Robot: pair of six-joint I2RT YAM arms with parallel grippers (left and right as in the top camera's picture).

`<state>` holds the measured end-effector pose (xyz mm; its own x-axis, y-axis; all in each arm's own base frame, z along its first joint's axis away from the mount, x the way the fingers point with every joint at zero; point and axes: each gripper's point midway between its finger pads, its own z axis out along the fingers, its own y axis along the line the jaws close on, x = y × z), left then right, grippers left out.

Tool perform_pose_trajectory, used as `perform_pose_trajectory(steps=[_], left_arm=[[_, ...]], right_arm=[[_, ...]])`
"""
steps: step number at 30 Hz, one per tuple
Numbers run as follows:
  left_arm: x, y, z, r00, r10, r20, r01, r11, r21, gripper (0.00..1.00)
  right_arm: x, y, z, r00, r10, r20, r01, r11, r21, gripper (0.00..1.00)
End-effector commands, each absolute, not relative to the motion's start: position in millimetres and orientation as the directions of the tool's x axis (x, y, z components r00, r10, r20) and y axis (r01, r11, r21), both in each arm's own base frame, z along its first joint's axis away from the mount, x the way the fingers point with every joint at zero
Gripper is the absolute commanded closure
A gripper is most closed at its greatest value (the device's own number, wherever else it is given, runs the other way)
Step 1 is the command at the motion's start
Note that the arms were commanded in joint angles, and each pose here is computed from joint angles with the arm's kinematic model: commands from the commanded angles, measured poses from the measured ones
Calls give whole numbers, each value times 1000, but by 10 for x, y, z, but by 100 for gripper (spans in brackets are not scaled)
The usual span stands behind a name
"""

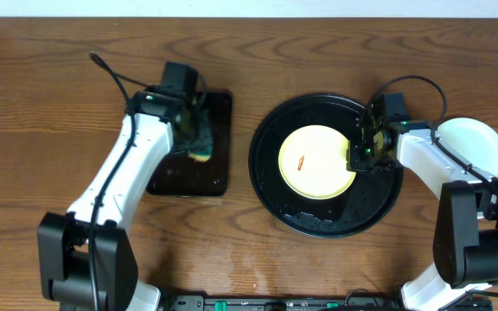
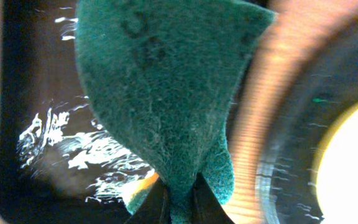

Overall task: Clean dirty plates on tray and stack at the side
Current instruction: 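Pick up the sponge with the left gripper and bring it to the yellow plate, then scrub the yellow plate with the sponge in the left gripper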

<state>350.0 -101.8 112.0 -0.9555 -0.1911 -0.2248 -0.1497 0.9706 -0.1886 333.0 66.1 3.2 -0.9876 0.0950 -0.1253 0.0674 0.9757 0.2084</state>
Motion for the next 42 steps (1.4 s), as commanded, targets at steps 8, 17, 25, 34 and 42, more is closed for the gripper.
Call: perform_pose_trajectory(steps=[8,17,25,34,42], left_arm=[[3261,-2605,1288,-964,1,-267,121,892,-435,92],[3077,-3429,724,-967,108,-229,212,843,-495,92],[2875,-3552,113,-981,168,-102,196,852,-485,93],[3385,-2237,-42,-946,151,-288,98,977,190,93],[3470,-2112,56,-929,198,-312,108,953,283,93]], right_arm=[[3208,689,-84,-993,91,-70,74,976,205,99],[3207,689,-84,-993,100,-68,84,975,206,99],[3194,687,-85,-993,100,-63,85,975,205,99],[3154,682,-89,-994,99,-47,88,976,201,99],[3153,681,-90,-994,99,-47,88,976,200,99]])
